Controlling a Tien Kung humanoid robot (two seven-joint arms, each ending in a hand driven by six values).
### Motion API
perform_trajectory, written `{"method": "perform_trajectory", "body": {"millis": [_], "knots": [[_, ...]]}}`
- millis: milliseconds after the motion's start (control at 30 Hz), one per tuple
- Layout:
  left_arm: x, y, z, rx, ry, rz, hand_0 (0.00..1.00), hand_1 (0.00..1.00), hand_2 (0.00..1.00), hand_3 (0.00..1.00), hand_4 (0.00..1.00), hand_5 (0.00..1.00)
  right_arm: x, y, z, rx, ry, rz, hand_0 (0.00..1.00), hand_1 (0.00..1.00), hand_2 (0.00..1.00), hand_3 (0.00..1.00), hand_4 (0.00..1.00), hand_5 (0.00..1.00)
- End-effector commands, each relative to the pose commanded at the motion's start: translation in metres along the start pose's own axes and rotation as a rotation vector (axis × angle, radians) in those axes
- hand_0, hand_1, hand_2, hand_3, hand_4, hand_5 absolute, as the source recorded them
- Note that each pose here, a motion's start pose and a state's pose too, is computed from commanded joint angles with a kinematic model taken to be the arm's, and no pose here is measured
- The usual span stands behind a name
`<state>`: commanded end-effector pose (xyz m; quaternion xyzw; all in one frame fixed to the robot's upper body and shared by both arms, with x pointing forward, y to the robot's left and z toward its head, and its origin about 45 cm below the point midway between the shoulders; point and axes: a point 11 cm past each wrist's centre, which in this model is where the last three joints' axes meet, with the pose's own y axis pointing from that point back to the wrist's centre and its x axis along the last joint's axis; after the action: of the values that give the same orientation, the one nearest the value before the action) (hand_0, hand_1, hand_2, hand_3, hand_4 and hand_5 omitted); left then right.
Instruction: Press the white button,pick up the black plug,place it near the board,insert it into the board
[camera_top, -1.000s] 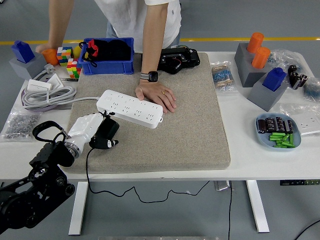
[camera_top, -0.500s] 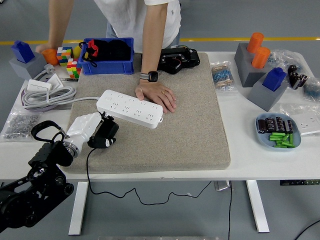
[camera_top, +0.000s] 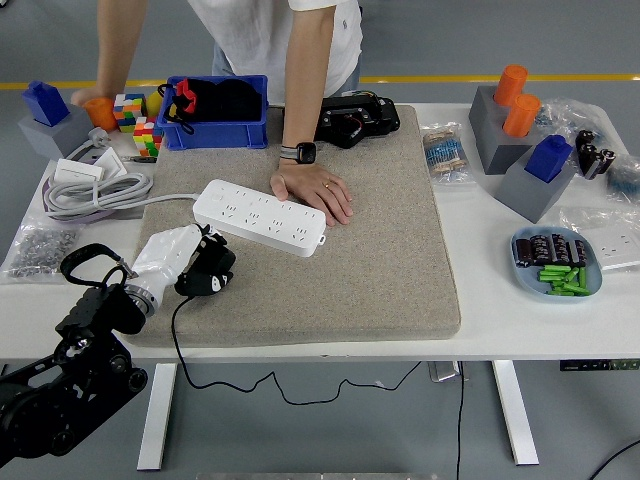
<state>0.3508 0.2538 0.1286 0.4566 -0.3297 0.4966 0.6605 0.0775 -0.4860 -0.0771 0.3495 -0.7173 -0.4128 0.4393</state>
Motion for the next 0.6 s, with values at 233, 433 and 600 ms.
{"method": "perform_trajectory", "body": {"millis": [233, 433, 600], "knots": [[0.001, 0.0, -0.002, 0.002, -0.01, 0.014, 0.289, 0.313, 0.392, 0.518, 0.542, 0.002, 0.0, 0.0, 0.0, 0.007, -0.004, 0.003, 0.707, 0.629, 0.64, 0.62, 0.652, 0.362], [0.006, -0.001, 0.003, -0.016, 0.001, 0.035, 0.275, 0.272, 0.354, 0.486, 0.491, 0.002, 0.001, 0.0, 0.001, 0.011, -0.004, 0.008, 0.706, 0.628, 0.638, 0.619, 0.652, 0.362], [0.014, -0.002, 0.007, -0.027, 0.012, 0.056, 0.275, 0.272, 0.354, 0.486, 0.491, 0.002, 0.0, 0.0, 0.0, 0.015, -0.007, 0.008, 0.706, 0.628, 0.638, 0.619, 0.652, 0.362]]}}
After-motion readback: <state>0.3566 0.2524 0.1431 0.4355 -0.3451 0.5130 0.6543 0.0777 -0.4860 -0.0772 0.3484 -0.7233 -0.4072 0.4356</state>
